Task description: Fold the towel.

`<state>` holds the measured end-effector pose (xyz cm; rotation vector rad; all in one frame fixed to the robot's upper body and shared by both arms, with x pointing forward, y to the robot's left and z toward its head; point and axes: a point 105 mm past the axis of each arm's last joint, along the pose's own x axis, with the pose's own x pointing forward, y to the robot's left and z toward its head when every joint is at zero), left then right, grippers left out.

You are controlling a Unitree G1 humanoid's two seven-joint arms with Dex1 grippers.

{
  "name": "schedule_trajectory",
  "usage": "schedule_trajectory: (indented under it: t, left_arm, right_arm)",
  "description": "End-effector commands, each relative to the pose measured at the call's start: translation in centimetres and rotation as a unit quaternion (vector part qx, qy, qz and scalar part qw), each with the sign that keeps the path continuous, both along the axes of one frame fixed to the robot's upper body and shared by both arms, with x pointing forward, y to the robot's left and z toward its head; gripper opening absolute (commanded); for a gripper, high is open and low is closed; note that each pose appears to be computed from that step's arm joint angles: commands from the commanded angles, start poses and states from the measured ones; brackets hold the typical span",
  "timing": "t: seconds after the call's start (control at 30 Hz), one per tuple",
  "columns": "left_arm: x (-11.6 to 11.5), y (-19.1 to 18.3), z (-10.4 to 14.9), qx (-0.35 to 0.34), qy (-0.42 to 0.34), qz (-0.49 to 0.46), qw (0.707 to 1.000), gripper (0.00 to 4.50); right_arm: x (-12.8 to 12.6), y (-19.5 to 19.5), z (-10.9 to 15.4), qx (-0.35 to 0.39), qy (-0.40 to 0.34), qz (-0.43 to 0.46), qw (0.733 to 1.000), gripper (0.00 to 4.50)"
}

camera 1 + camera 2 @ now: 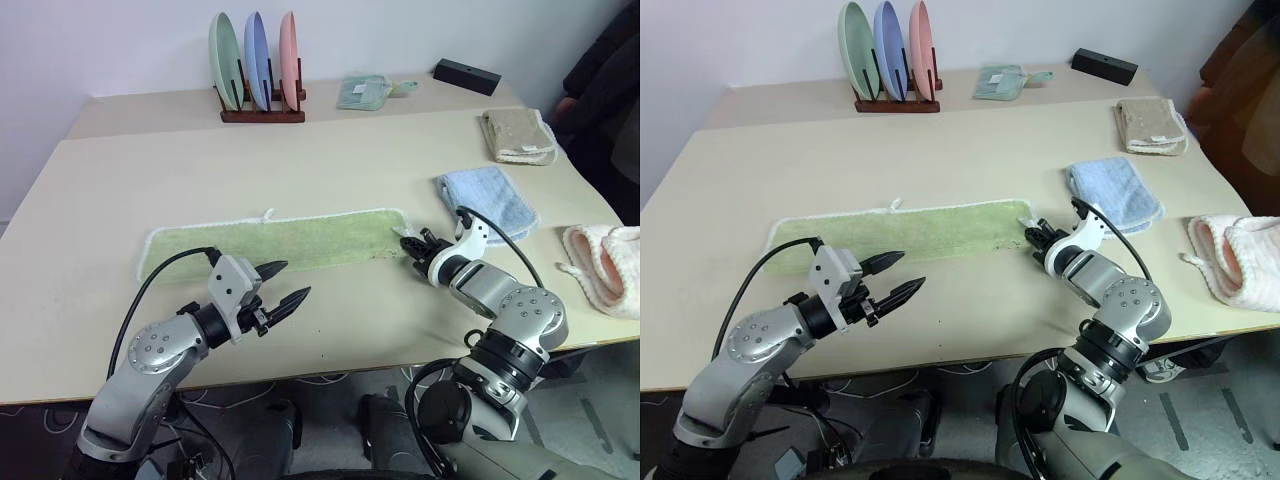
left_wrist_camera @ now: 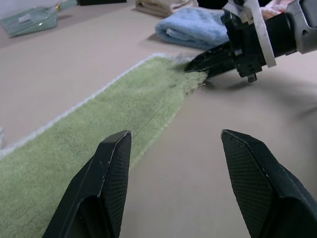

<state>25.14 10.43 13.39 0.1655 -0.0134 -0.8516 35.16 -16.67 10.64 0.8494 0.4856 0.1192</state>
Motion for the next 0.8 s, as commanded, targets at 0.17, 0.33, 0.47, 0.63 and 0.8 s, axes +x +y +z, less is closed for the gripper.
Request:
schedule_trajectory:
  t: [0.17, 0.33, 0.47, 0.63, 0.8]
  left_arm:
    - [-0.3, -0.6, 0.5, -0.005, -0.017, -0.006, 1.000, 2.94]
    - [0.0, -0.7, 0.2, -0.003, -0.014, -0.012, 1.000, 2.94]
    - [0.4, -1.2, 0.3, -0.002, -0.018, -0.024, 1.000, 2.94]
    - [0.8, -1.3, 0.5, -0.001, -0.022, -0.027, 0.999, 2.94]
    - [0.8, -1.4, 0.7, -0.002, -0.028, -0.020, 0.999, 2.94]
  right_arm:
    - [-1.3, -4.7, 4.8, -0.069, -0.098, -0.021, 0.993, 0.04]
    - [-2.2, -6.5, 7.5, -0.169, -0.139, 0.011, 0.976, 0.04]
    - [-2.1, -3.0, 10.5, -0.281, -0.214, 0.126, 0.927, 0.04]
    - [-2.9, 4.2, 9.3, -0.375, -0.267, 0.308, 0.833, 0.04]
    - [-2.5, 7.7, 5.3, -0.418, -0.257, 0.379, 0.784, 0.04]
